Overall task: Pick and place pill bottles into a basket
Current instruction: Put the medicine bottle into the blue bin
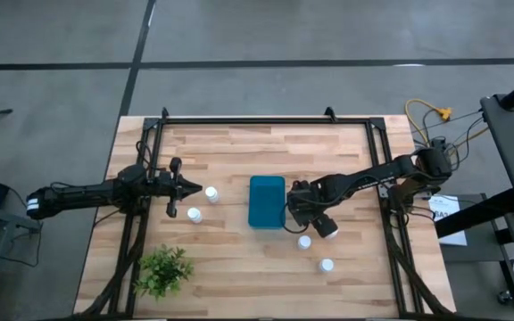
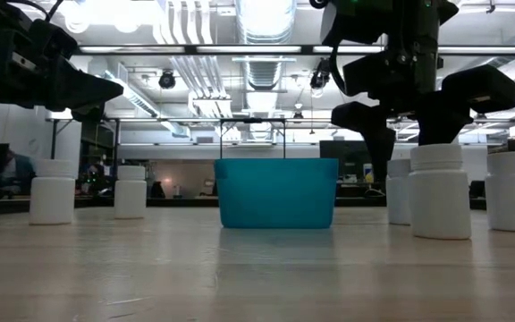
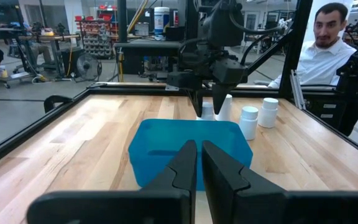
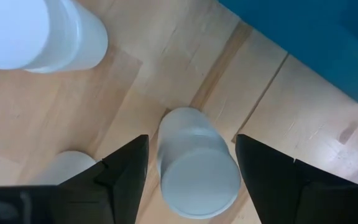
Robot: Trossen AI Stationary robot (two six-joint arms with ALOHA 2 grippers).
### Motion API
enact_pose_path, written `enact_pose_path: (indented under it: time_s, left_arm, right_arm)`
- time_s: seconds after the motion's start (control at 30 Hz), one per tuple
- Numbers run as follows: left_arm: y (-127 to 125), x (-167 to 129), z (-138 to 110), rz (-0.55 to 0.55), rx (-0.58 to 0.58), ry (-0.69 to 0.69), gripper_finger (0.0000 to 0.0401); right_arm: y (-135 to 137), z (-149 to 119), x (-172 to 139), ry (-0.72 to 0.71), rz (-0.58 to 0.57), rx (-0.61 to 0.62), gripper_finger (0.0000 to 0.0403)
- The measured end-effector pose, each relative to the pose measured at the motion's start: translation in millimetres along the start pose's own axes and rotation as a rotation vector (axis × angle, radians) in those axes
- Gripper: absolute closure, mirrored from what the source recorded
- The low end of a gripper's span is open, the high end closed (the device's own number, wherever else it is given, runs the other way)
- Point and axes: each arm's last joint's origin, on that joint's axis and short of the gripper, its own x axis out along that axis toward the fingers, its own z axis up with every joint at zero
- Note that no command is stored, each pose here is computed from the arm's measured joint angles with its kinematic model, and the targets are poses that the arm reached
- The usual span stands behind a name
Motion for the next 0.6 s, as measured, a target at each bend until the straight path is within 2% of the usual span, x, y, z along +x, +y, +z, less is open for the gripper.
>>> enact_pose_path:
  time_s: [0.4, 0.6]
  left_arm:
    - [0.0, 0.0, 0.0, 0.000, 0.000, 0.000, 0.0393]
    - [0.0, 0.0, 0.0, 0.000, 0.000, 0.000, 0.0393]
  right_arm:
    - [0.2, -1.7, 0.9, 0.026, -0.010, -0.001, 0.0173]
    - [0.2, -1.7, 0.9, 0.026, -0.010, -0.001, 0.0194]
